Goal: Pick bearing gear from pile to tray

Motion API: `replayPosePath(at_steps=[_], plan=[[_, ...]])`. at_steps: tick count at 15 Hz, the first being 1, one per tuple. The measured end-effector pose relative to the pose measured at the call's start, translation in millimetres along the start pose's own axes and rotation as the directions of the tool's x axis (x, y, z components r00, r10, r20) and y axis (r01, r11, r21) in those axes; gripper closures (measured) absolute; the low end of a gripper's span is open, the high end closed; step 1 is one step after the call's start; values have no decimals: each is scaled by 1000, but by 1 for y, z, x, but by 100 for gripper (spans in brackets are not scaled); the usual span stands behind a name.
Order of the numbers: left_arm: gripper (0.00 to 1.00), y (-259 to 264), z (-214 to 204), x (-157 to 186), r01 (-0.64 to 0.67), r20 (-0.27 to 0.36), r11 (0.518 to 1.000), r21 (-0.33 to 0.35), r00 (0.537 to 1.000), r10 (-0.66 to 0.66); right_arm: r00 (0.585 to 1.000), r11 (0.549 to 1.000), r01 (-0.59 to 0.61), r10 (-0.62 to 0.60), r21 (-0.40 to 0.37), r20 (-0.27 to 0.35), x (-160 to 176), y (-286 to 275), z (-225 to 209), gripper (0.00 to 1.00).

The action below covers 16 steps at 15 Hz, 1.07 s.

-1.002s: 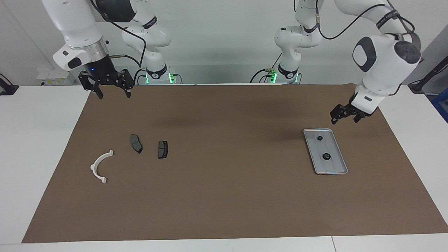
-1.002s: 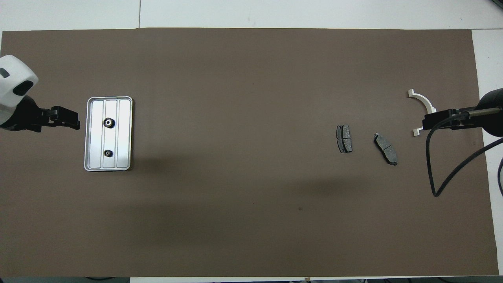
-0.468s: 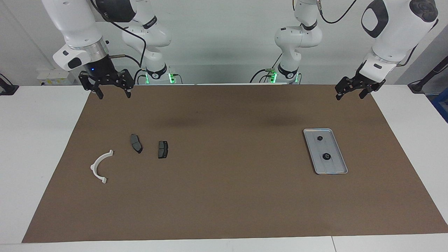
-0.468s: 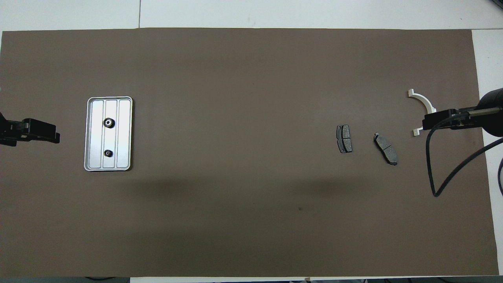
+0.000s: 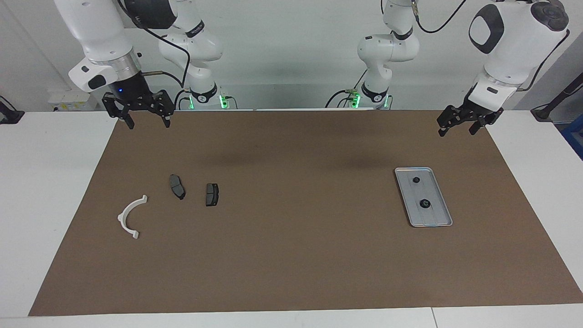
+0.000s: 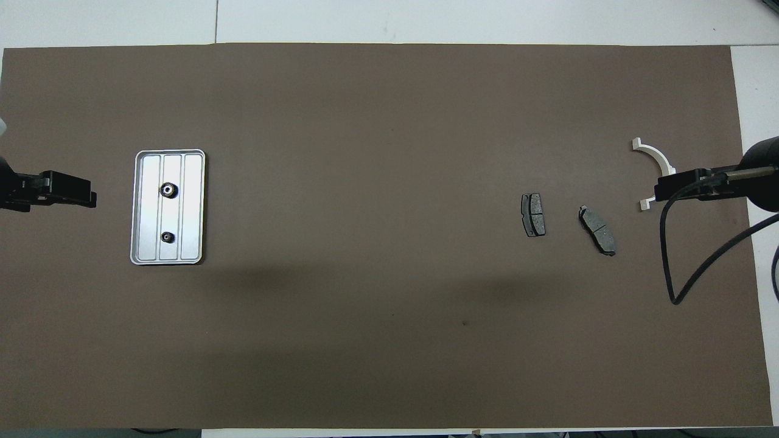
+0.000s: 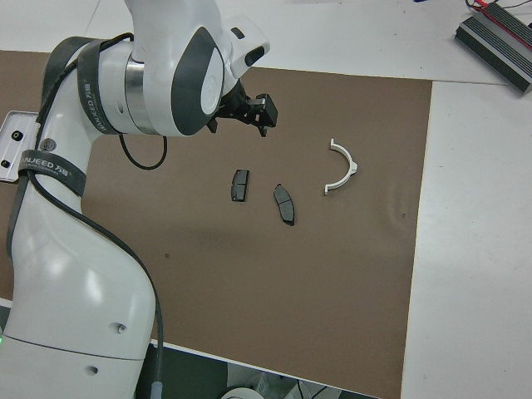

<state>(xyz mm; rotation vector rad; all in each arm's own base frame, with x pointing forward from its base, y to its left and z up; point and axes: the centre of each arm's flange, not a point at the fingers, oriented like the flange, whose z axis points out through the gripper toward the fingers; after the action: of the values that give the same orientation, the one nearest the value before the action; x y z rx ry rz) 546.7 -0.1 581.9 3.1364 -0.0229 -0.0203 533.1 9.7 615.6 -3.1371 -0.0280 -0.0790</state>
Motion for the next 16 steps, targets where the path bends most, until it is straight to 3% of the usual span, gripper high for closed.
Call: replayPosePath(at_steps=[16], plan=[[0,8,-3,-5,-15,38,1000,1,999,15,1000,1000,0,0,0,0,0,0,0,0]])
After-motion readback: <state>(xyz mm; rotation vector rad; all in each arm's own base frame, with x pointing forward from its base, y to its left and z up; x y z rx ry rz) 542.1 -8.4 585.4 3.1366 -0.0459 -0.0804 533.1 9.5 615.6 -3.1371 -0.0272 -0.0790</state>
